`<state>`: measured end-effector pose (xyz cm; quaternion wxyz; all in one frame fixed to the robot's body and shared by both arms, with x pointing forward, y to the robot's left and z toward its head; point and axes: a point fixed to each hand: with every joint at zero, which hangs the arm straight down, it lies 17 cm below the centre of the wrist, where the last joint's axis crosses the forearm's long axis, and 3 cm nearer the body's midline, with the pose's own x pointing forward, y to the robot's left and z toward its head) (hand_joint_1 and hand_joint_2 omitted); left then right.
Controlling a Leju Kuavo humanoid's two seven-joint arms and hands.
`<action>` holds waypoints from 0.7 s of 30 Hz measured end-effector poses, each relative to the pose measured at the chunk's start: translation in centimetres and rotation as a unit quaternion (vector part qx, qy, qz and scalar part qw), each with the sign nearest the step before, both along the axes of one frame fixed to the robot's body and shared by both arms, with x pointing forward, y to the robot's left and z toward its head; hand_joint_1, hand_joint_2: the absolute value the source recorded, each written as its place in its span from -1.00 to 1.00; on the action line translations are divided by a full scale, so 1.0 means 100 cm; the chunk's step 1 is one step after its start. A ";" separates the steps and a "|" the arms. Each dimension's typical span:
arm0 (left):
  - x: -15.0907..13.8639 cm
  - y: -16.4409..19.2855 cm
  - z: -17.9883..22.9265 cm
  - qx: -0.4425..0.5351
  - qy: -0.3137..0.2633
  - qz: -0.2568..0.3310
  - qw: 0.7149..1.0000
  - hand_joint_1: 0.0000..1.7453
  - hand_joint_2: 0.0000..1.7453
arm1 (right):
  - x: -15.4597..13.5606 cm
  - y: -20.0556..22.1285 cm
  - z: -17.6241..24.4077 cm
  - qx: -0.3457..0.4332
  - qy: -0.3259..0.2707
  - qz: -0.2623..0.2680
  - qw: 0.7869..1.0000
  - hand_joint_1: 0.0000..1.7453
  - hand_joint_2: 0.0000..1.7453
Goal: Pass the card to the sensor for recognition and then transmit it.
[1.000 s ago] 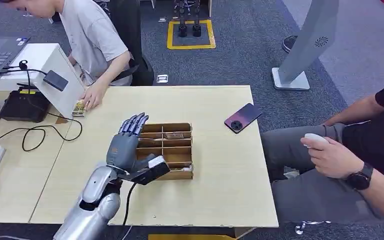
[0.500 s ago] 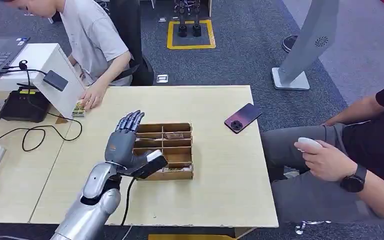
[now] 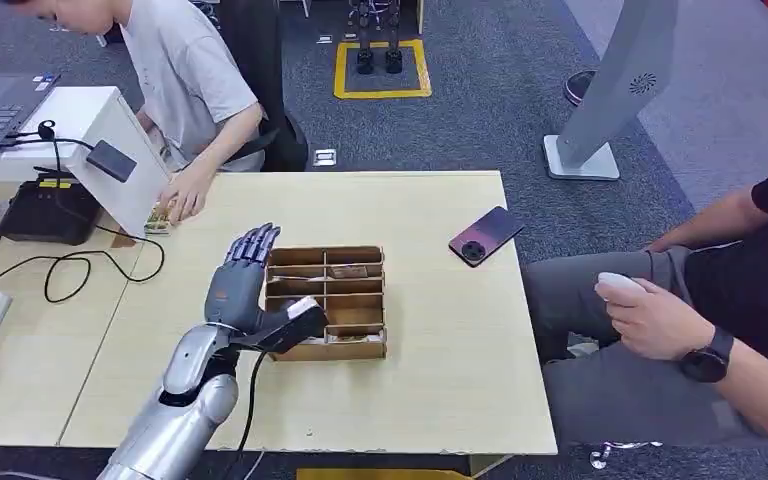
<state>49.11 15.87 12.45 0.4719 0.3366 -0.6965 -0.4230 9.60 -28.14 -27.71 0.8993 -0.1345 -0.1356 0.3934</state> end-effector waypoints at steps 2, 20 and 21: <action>0.000 -0.001 0.000 -0.003 0.002 0.000 1.000 1.00 1.00 | 0.000 0.000 0.000 0.000 0.000 0.000 1.000 -1.00 1.00; 0.003 -0.001 -0.008 -0.011 0.024 -0.006 1.000 1.00 1.00 | 0.003 0.001 0.000 -0.001 -0.001 0.001 1.000 -1.00 1.00; 0.003 -0.001 -0.008 -0.011 0.024 -0.006 1.000 1.00 1.00 | 0.003 0.001 0.000 -0.001 -0.001 0.001 1.000 -1.00 1.00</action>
